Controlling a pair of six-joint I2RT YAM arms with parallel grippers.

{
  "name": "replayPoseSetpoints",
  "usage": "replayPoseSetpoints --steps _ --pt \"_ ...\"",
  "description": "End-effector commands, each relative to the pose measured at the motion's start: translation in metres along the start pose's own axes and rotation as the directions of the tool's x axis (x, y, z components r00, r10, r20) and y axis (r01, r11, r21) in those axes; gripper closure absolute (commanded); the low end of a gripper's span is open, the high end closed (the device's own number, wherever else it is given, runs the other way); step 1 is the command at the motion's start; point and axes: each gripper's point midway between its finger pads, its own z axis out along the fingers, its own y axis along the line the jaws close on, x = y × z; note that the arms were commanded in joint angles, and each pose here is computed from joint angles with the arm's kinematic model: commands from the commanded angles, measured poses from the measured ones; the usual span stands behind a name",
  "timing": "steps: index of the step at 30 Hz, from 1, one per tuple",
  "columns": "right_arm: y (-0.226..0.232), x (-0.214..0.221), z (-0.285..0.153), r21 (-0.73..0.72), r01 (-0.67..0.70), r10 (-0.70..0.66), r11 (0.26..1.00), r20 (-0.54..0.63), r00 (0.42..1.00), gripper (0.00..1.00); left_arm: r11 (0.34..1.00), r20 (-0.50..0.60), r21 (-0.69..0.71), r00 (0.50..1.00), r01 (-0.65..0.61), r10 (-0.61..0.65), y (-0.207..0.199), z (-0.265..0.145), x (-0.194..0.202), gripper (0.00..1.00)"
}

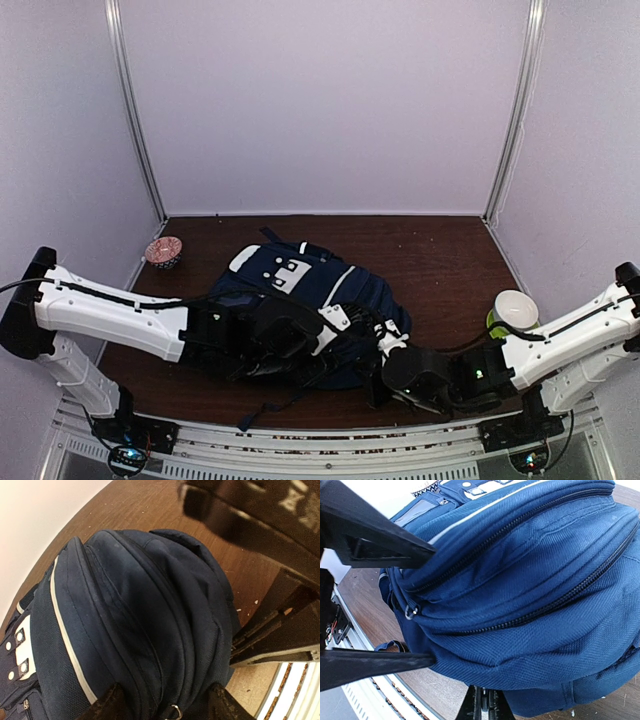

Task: Pack the student bag
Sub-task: Zip the student bag at the center of the board.

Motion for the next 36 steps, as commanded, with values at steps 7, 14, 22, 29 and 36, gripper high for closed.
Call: replayPoseSetpoints --steps 7,14,22,29,36 --pt "0.024 -0.027 -0.012 -0.105 -0.067 0.076 0.992 0.088 0.993 1.0 0.999 0.011 -0.027 1.0 0.018 -0.018 0.011 0.015 -0.008 0.11" --pt "0.023 -0.027 -0.013 -0.109 -0.069 0.079 0.992 0.088 0.993 1.0 1.0 0.0 0.02 1.0 0.013 -0.013 0.002 0.02 -0.003 0.29" --pt "0.016 -0.033 -0.021 -0.094 -0.073 0.083 0.993 0.109 0.991 1.0 0.998 0.006 0.053 1.0 0.022 -0.023 -0.003 0.019 -0.002 0.68" --pt "0.011 -0.033 -0.024 -0.077 -0.069 0.078 0.995 0.107 0.991 1.0 0.999 -0.003 0.041 1.0 0.027 -0.027 0.0 0.016 0.001 1.0" --pt "-0.007 -0.036 -0.036 -0.032 -0.073 0.076 0.997 0.12 0.99 1.0 0.999 0.001 -0.005 0.999 0.05 -0.05 0.011 0.009 0.009 1.0"
